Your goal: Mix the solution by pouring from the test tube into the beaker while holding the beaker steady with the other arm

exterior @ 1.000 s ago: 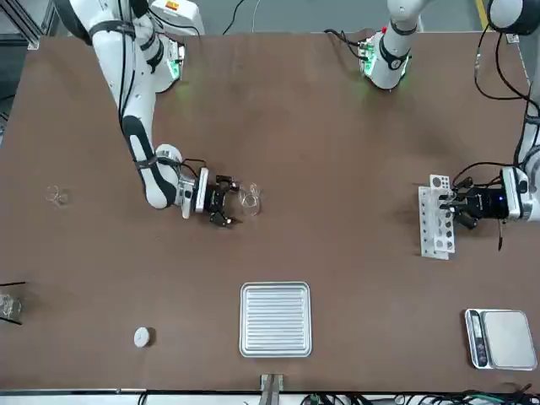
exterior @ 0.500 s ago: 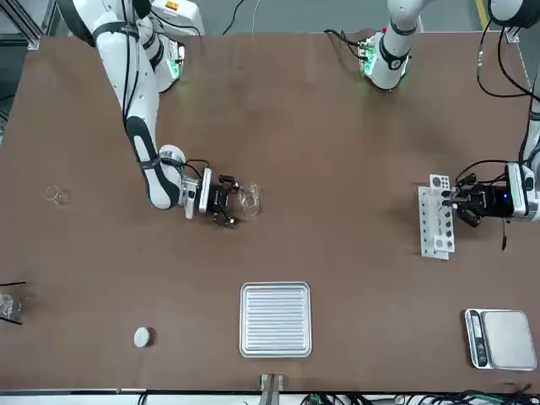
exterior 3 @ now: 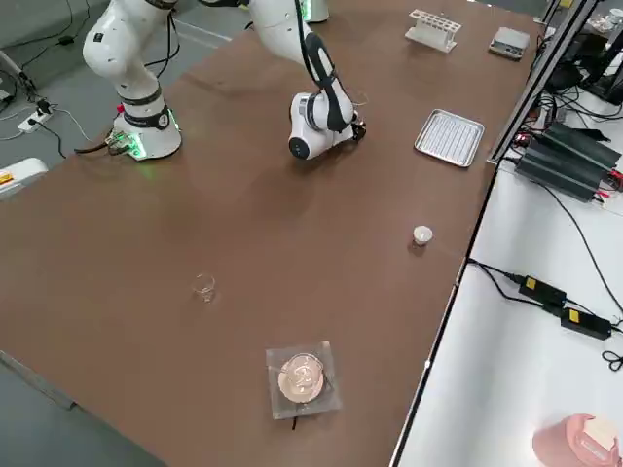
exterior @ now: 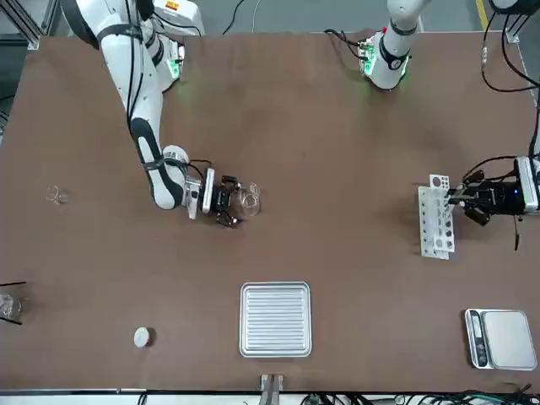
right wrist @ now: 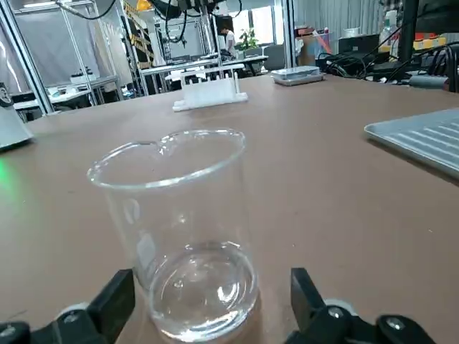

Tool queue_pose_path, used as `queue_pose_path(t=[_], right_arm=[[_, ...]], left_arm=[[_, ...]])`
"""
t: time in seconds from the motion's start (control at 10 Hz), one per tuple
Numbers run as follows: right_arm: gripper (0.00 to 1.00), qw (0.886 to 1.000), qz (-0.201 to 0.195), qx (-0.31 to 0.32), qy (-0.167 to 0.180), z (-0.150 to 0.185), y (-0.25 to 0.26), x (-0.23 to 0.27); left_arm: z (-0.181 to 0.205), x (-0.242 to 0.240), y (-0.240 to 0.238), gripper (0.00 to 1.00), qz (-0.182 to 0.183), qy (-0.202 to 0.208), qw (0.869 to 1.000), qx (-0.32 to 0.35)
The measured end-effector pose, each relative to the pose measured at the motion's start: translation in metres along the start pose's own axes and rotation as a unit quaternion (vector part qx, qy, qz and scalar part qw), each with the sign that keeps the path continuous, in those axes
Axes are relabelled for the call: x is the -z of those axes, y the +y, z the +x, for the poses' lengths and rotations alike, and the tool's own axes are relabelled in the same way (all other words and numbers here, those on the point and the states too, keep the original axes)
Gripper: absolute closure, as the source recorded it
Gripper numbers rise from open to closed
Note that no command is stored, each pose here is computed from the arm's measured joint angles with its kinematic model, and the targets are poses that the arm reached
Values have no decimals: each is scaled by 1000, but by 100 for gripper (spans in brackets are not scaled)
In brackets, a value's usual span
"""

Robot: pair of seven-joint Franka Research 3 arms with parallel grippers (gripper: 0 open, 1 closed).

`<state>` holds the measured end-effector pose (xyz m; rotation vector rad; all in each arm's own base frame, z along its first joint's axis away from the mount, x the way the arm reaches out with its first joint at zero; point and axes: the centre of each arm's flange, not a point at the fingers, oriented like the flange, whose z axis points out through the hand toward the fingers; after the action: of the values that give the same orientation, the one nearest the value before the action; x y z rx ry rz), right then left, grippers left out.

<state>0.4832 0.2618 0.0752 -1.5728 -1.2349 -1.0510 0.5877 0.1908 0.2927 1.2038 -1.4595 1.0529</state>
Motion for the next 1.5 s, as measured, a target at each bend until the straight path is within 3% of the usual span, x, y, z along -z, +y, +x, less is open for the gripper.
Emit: queue_pose_path(t=[0.2,0.6,1.1,1.5], right_arm=[[4,1000,-1,-2,1,-1,-1,-3],[9,1000,-3,0,6,1,1,-11],[17,1000,-2,2,6,2,2,-12],[23,1000,-2,2,6,2,1,-13]], left_arm=[[24,-35,-25,78,-22,-19,1000,10],[100,-101,-72,78,-24,-103,994,14],[119,-251,-108,78,-38,-168,983,55],[137,-347,-123,78,6,-211,973,88]])
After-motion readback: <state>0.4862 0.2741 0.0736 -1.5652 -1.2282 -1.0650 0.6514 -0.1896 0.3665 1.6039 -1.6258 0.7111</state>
